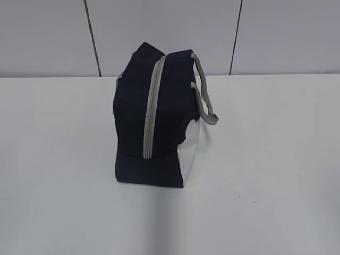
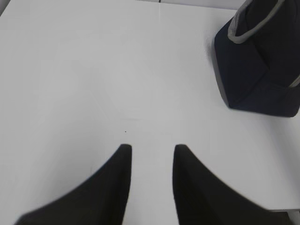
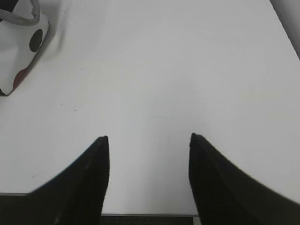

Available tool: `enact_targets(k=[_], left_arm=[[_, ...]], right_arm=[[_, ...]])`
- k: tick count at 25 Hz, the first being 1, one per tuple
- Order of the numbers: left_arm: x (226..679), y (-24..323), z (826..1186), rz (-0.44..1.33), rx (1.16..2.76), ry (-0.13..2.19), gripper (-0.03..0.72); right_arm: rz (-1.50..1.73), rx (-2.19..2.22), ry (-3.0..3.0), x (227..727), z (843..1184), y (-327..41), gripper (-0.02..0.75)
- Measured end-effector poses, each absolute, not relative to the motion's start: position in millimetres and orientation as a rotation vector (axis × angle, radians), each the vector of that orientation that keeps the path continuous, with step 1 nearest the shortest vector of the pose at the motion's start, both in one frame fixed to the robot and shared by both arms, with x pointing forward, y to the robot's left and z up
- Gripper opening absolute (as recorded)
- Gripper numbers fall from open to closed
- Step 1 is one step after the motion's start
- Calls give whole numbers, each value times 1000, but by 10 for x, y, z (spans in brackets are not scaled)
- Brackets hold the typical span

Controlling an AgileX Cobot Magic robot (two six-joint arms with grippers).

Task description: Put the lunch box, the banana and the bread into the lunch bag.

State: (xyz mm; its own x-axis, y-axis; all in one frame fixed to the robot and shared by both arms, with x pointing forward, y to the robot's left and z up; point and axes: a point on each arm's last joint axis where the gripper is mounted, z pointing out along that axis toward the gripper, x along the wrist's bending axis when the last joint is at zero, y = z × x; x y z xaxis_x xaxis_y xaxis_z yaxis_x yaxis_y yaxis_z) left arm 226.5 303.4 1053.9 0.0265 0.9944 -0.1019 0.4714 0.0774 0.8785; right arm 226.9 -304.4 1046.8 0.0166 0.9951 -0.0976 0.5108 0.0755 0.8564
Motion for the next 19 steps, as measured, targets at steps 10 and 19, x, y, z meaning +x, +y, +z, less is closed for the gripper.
enact_targets(k=[10, 19], left_arm=[[2265, 3034, 10539, 829, 1505, 1559, 235], [2265, 3034, 10539, 827, 1503, 1561, 235]], right_arm=[[807, 1535, 1596, 2269, 10468, -3044, 404], [807, 1535, 1596, 2269, 10468, -3044, 404]])
